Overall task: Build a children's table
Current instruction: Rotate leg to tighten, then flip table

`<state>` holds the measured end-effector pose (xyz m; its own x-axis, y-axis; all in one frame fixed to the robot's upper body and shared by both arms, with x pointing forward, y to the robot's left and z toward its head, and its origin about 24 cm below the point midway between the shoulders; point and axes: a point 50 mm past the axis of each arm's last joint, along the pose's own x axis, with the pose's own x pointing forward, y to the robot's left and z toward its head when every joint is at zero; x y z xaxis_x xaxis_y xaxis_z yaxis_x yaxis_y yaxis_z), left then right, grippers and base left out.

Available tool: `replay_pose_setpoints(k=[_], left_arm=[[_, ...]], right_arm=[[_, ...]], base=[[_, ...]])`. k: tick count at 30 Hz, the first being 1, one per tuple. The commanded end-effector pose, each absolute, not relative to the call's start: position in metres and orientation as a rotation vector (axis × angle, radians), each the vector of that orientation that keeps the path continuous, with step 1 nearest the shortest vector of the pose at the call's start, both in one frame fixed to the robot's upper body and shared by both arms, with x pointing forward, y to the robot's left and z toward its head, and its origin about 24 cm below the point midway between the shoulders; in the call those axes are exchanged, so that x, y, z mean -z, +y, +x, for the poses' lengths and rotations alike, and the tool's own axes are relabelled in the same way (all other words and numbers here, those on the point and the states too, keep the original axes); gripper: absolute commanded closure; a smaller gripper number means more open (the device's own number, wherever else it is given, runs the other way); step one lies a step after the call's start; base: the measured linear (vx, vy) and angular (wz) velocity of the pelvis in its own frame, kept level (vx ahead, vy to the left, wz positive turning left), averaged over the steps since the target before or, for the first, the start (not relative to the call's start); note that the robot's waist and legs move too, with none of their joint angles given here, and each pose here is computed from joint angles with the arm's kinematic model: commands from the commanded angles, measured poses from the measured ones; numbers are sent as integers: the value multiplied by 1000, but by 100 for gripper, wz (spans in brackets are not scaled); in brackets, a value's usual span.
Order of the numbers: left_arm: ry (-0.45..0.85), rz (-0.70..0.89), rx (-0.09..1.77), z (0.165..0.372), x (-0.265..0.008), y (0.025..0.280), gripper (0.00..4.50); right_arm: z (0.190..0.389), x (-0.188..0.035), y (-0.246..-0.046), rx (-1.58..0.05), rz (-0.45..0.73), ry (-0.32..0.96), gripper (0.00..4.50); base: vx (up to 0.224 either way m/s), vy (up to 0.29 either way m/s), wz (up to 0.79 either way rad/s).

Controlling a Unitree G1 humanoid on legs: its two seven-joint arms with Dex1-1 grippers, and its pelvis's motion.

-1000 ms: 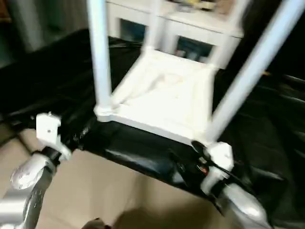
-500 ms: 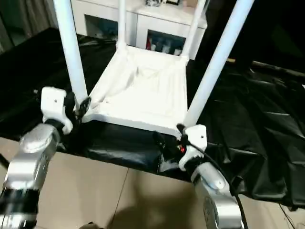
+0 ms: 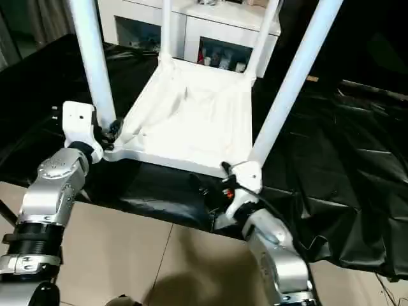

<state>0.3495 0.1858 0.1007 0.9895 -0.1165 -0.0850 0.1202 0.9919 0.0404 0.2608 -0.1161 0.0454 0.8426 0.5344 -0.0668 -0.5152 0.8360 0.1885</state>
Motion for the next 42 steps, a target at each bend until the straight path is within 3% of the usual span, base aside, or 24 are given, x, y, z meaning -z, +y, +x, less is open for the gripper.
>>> replay_pose_setpoints(k=[1,7,16,21,26,28,33,42], left_arm=[[96,19,146,353,-101,179,233],[107,-44,96,354,-101,177,249],[64,-435,166,350,-108,132,249],[75,-449,205,346,-108,113,249],[80,-457,213,345,-108,110,249],[87,-474,212,343,-108,109,249],[94,-491,214,340,-108,108,249],[107,-500,251,336,-109,105,249]], right_arm=[[264,-49,-118,-561,162,94,0],[268,-49,-119,-558,164,89,0],[270,-46,-114,-591,251,104,0],[274,-44,-111,-569,314,130,0],[282,-45,-114,-500,382,113,0],[296,-42,-124,-334,504,117,0],[311,-40,-128,-248,639,95,0],[338,-41,-131,-171,707,102,0]], base=[[0,0,0],[0,0,0],[0,0,0],[0,0,0],[0,0,0],[0,0,0],[0,0,0],[0,0,0]])
